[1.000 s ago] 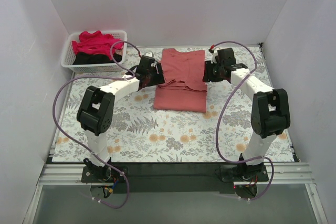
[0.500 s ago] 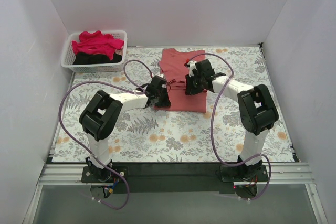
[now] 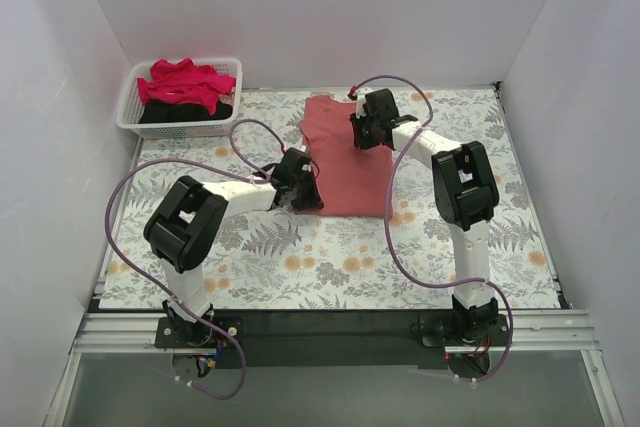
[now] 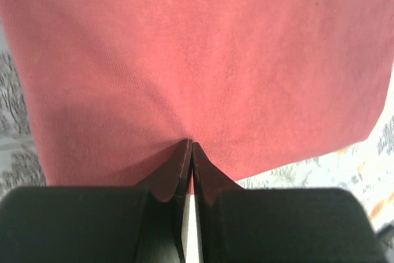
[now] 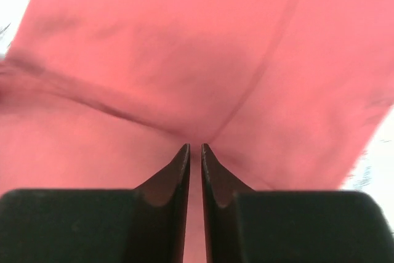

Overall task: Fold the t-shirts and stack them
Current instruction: Fold the tshirt

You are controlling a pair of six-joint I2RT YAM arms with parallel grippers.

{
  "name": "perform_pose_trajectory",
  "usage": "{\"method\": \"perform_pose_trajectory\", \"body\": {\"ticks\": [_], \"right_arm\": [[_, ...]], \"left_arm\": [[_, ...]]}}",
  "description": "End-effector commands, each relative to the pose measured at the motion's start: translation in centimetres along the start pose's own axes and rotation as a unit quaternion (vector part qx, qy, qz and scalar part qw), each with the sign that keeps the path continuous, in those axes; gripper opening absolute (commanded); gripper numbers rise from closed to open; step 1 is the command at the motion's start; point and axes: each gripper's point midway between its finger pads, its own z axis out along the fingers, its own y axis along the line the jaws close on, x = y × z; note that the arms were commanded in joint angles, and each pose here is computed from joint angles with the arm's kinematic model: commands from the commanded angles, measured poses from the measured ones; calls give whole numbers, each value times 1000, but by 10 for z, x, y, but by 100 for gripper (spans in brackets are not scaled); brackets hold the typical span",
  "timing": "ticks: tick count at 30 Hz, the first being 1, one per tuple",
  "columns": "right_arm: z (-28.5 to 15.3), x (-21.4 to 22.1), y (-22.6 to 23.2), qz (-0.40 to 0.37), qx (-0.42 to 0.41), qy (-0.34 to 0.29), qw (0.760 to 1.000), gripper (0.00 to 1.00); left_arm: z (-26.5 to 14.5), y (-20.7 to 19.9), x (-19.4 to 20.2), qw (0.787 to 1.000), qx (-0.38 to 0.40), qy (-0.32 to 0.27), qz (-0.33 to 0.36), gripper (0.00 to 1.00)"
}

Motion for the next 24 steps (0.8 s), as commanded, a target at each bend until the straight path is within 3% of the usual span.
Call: {"method": "perform_pose_trajectory", "body": {"ticks": [1,7,8,11,12,14,18,24], "right_arm": [[-9,-59,-26,-21,39,-68,997,19],[-70,-87,5,-23,-18,-106,994,30],[-72,-66,7,-18,-22,-87,996,31],[-110,-61,23,1,-47,-101,994,36],[-110,-33,25,13,-54,-77,995,37],[-135,-31,43,24,-96,-96,991,37],[-162,25,78,60,-186,-61,979,38],[-173,94,110,109,-285,-16,952,37]], "left_arm": [[-24,33,64,993,-47,110,-14,2],[-54,8,100,989,-5,142,-28,8],[-62,3,102,990,3,137,-34,10],[-79,-8,82,995,20,89,-40,19],[-83,-11,73,996,24,71,-40,21],[-88,-13,54,999,20,33,-34,25],[-101,-18,28,999,31,-12,-35,25],[-93,0,55,997,41,32,-54,17]]}}
